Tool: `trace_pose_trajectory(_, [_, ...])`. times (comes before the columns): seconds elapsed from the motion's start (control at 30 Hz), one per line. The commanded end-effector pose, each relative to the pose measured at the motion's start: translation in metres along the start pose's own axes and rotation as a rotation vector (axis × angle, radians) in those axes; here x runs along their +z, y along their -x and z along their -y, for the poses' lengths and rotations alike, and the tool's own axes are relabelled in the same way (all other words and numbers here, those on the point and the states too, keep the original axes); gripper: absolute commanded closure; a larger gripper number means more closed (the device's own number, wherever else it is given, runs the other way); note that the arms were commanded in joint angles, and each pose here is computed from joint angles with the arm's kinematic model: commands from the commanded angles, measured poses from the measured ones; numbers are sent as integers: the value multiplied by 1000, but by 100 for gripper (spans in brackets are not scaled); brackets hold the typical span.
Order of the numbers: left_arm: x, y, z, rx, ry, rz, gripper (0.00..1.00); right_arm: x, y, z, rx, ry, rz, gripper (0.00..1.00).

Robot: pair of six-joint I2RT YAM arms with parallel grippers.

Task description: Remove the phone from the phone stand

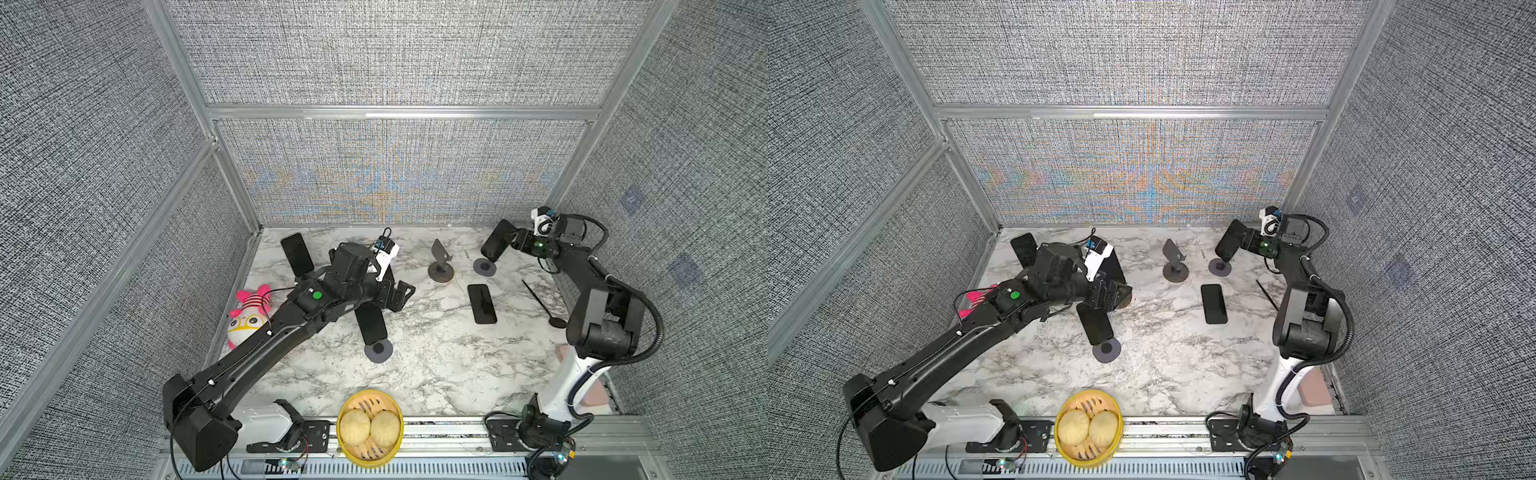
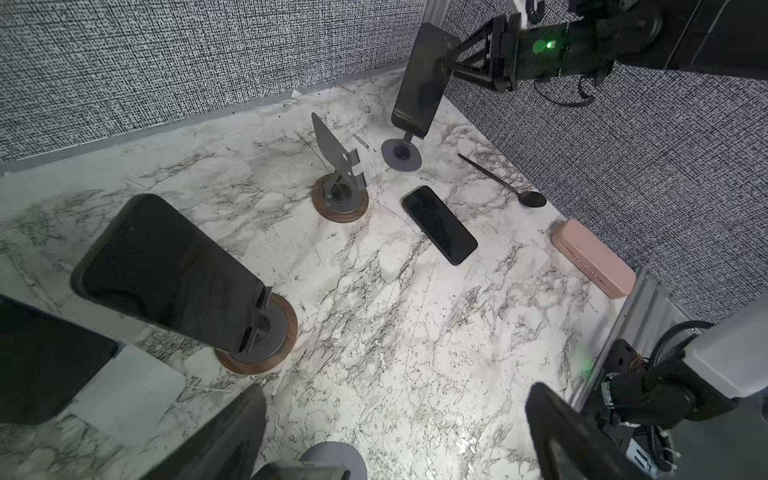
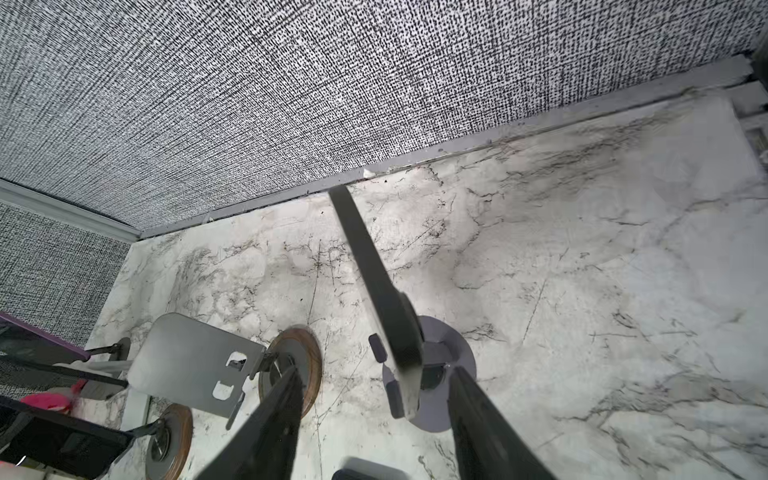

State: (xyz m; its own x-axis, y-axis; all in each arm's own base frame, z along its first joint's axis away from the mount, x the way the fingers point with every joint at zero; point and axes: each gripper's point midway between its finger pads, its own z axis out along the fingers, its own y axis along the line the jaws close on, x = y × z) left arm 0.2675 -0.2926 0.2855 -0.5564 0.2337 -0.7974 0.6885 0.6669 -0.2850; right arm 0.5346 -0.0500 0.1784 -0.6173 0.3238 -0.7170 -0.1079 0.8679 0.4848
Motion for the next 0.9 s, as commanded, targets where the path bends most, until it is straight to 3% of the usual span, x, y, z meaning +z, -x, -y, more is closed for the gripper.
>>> trace_pose_trajectory(0.0, [3,5,0,-15,0,22,2,3,6,-3,-18,31,31,50])
trace_pose_trajectory(0.87, [38,12,6,-64,-70,1,2,10,8,2,-26,37,54,81])
